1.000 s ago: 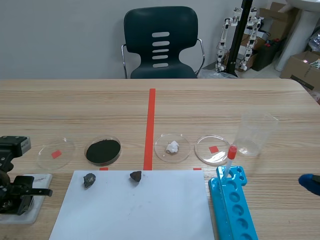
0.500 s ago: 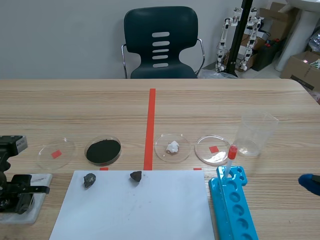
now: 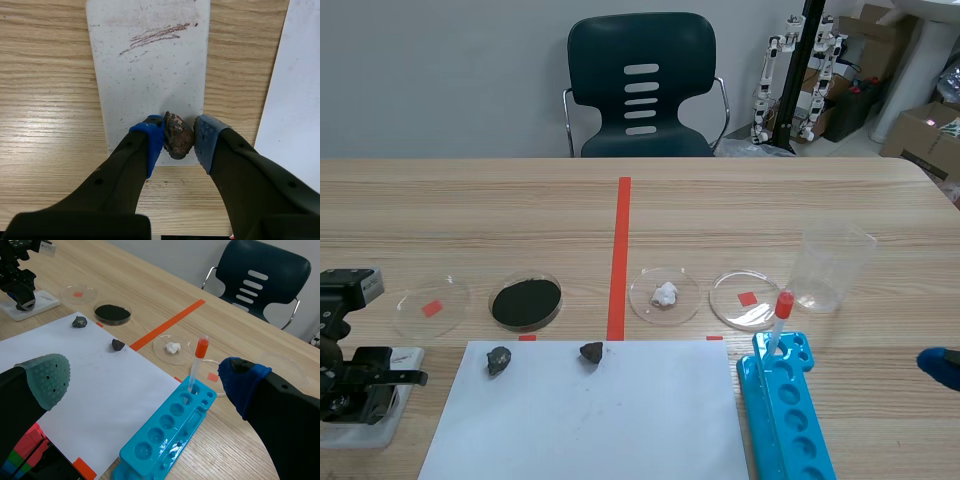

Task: Rub the mineral on the streak plate below the first streak

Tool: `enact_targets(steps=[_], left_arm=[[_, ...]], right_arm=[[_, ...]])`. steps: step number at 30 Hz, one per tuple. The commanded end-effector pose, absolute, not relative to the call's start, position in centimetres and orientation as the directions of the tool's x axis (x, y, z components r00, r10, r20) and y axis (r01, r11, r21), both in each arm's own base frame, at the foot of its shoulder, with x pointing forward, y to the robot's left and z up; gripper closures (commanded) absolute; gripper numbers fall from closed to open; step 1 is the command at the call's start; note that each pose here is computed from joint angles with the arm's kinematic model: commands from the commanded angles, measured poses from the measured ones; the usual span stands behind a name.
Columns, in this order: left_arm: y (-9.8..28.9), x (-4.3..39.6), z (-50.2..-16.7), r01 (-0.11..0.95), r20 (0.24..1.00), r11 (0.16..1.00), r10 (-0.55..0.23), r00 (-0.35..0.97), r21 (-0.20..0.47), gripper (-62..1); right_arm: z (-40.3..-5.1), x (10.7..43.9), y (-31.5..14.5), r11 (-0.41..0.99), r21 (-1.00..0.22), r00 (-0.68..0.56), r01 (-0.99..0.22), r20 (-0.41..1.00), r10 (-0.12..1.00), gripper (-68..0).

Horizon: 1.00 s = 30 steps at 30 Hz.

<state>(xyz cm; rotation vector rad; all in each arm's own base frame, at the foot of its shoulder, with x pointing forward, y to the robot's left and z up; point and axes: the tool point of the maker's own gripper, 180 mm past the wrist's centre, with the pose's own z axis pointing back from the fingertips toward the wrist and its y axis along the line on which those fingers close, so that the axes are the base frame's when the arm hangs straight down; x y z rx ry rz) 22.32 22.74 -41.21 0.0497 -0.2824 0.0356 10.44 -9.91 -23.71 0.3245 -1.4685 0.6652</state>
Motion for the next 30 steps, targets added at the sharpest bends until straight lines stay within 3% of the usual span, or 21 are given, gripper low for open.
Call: enact_targets(steps=[1, 8, 11, 15, 24, 27, 30], left_arm=[[24.0, 21.6, -41.5, -0.059, 0.256, 0.992, 0.028, 0.966, 0.112, -5.3], [26.4, 21.6, -41.0, -0.088, 0.265, 0.967, 0.022, 0.964, 0.238, -5.3], [26.3, 21.6, -41.0, -0.088, 0.265, 0.968, 0.024, 0.964, 0.234, -5.3], [25.3, 21.7, -41.3, -0.083, 0.264, 0.98, 0.033, 0.964, 0.179, -5.3], [21.4, 21.9, -41.6, -0.025, 0.264, 0.999, 0.032, 0.964, -0.03, -5.3], [20.7, 21.9, -41.5, -0.017, 0.266, 0.998, 0.034, 0.963, -0.067, -5.3], [20.9, 22.0, -41.5, -0.016, 0.269, 0.998, 0.031, 0.963, -0.057, -5.3]], right_arm=[[-23.1, 10.7, -9.8, 0.786, -0.191, -0.051, -0.589, 0.979, 0.199, -62.1], [-23.1, 10.7, -9.8, 0.786, -0.191, -0.051, -0.589, 0.979, 0.199, -62.1], [-23.1, 10.7, -9.8, 0.786, -0.191, -0.051, -0.589, 0.979, 0.199, -62.1], [-23.1, 10.7, -9.8, 0.786, -0.191, -0.051, -0.589, 0.979, 0.199, -62.1], [-23.1, 10.7, -9.8, 0.786, -0.191, -0.051, -0.589, 0.979, 0.199, -62.1], [-23.1, 10.7, -9.8, 0.786, -0.191, -0.051, -0.589, 0.979, 0.199, -62.1], [-23.1, 10.7, -9.8, 0.786, -0.191, -0.051, -0.589, 0.979, 0.199, -62.1]])
